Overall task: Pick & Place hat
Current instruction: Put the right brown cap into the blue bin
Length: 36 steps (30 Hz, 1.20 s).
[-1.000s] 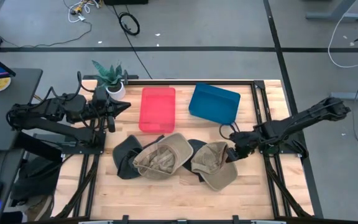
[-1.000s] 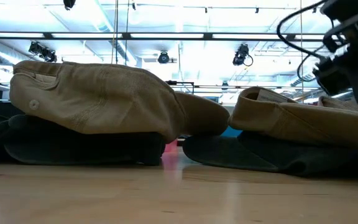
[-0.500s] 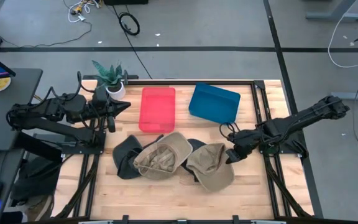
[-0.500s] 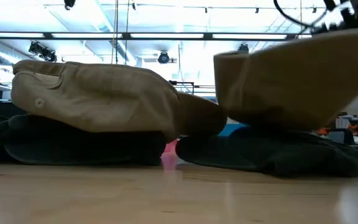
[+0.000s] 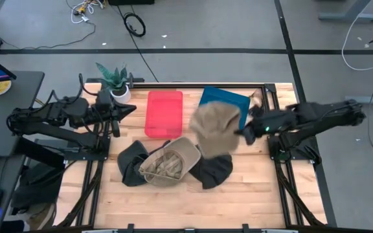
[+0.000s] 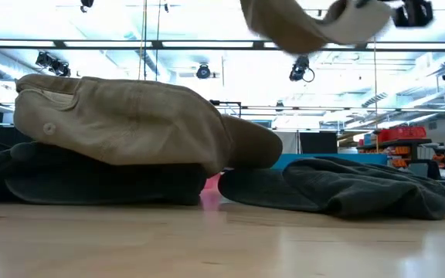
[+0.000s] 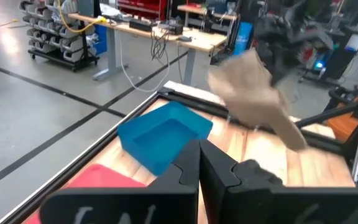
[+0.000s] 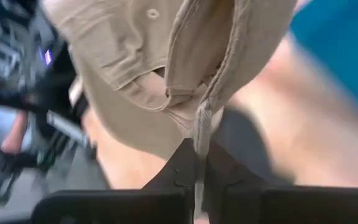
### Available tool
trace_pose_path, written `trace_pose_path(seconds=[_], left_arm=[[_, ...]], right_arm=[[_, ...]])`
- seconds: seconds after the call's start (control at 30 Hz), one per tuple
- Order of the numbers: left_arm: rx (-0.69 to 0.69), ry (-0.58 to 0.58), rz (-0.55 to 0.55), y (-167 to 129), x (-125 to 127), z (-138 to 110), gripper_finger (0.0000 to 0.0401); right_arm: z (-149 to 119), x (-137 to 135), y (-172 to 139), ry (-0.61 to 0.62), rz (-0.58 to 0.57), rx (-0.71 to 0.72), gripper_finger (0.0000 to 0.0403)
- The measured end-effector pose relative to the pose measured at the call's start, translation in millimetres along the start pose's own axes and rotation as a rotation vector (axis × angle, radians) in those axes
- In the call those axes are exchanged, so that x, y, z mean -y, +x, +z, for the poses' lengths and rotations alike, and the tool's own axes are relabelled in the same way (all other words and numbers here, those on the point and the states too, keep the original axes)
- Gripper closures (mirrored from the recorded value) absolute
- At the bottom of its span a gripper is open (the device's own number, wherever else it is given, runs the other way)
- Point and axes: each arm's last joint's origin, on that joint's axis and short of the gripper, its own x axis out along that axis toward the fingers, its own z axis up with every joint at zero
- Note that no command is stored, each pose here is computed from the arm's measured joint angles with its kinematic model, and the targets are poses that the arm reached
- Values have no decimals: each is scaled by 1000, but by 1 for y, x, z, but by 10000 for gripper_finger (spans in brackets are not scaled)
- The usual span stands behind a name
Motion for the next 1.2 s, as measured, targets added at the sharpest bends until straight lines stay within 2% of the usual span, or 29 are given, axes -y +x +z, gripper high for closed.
trace_pose_path(seconds=[0.07,0.2,0.33,0.4,0.47,0.63,0.73,0.93,1.2], left_arm=[[29,-14,-7,0,1,3,398],[61,-21,-15,0,1,6,398],[71,1,-16,0,2,7,398],[73,7,-16,1,2,8,398],[73,7,-16,2,3,8,398],[64,12,-14,4,4,7,398],[62,13,-14,5,4,7,398],[58,16,-13,6,5,6,398],[58,15,-13,6,5,6,398]], right_arm=[[14,-4,-15,-54,-35,85,396],[37,-12,-32,-220,-204,210,397],[60,-27,-26,-373,-334,272,397],[71,-34,-12,-464,-397,242,397],[77,-36,6,-553,-509,168,397],[78,-24,48,-740,-901,-19,397],[78,-19,66,-811,-1060,-49,397],[85,-8,93,-836,-1117,-174,395],[97,7,101,-805,-1176,-227,394]])
